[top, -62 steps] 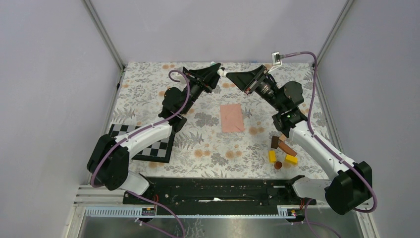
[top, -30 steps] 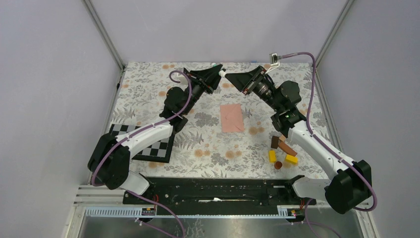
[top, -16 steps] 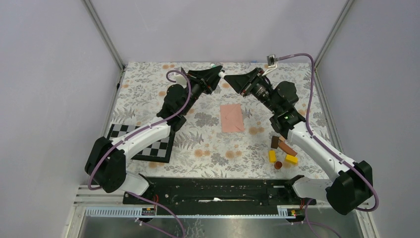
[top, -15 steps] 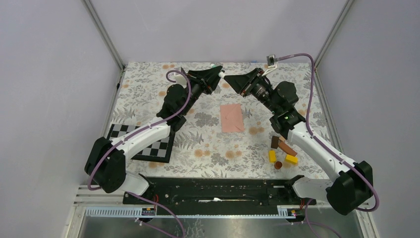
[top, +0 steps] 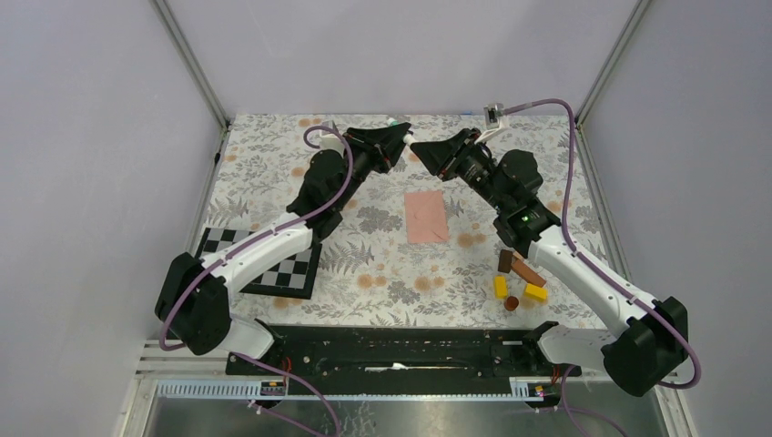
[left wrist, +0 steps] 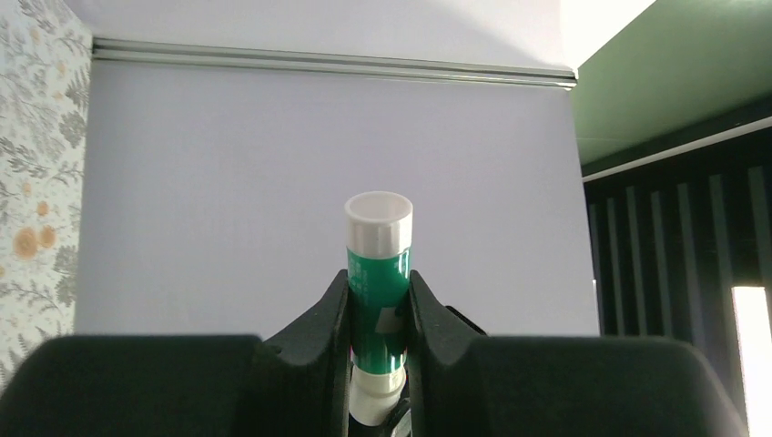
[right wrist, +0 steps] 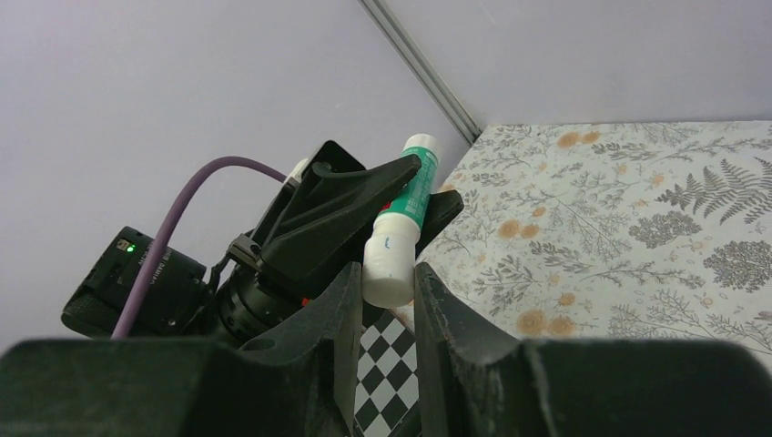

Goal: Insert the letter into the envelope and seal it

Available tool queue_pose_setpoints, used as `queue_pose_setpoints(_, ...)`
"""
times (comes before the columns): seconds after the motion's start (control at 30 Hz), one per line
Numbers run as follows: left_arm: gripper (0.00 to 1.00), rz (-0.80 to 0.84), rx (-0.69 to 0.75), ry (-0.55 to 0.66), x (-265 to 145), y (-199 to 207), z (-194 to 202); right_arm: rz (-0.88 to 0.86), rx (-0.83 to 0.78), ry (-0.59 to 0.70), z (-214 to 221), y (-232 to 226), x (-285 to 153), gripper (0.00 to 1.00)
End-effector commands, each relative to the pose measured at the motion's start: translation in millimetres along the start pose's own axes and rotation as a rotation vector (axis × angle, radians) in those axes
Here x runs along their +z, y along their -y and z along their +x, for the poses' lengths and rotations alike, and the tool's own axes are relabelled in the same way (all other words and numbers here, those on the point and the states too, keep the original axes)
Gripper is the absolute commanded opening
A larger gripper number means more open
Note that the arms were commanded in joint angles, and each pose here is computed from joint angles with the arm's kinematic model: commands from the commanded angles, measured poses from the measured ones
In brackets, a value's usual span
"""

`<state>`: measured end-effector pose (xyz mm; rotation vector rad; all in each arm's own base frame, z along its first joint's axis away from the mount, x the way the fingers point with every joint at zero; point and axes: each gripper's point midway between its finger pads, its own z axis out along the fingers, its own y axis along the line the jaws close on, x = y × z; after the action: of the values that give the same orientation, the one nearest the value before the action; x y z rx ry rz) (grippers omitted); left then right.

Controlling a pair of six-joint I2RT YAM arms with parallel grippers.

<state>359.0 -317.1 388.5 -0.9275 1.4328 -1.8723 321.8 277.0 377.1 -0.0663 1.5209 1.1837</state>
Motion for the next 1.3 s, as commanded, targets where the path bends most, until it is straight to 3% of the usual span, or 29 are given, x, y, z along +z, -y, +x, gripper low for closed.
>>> queue_pose_setpoints(0.0, 0.0, 0.018, 0.082, -0.003, -1.9, 22.5, 9.4, -0.117, -0.045, 0.043, -21.9, -45.6, -5.1, 0.15)
queue_pose_setpoints(0.6, 0.0, -0.048, 0.342, -0.05, -8.5, 17.9, 17.7, -0.088, -0.047, 0.01, -20.1, -42.5, 0.0, 0.14)
queue_pose_setpoints(1.27, 0.0, -0.068, 0.331, -0.086, -11.2, 7.0, 46.5, -0.051, -0.043, 0.034, -19.3, -32.3, 12.8, 0.13)
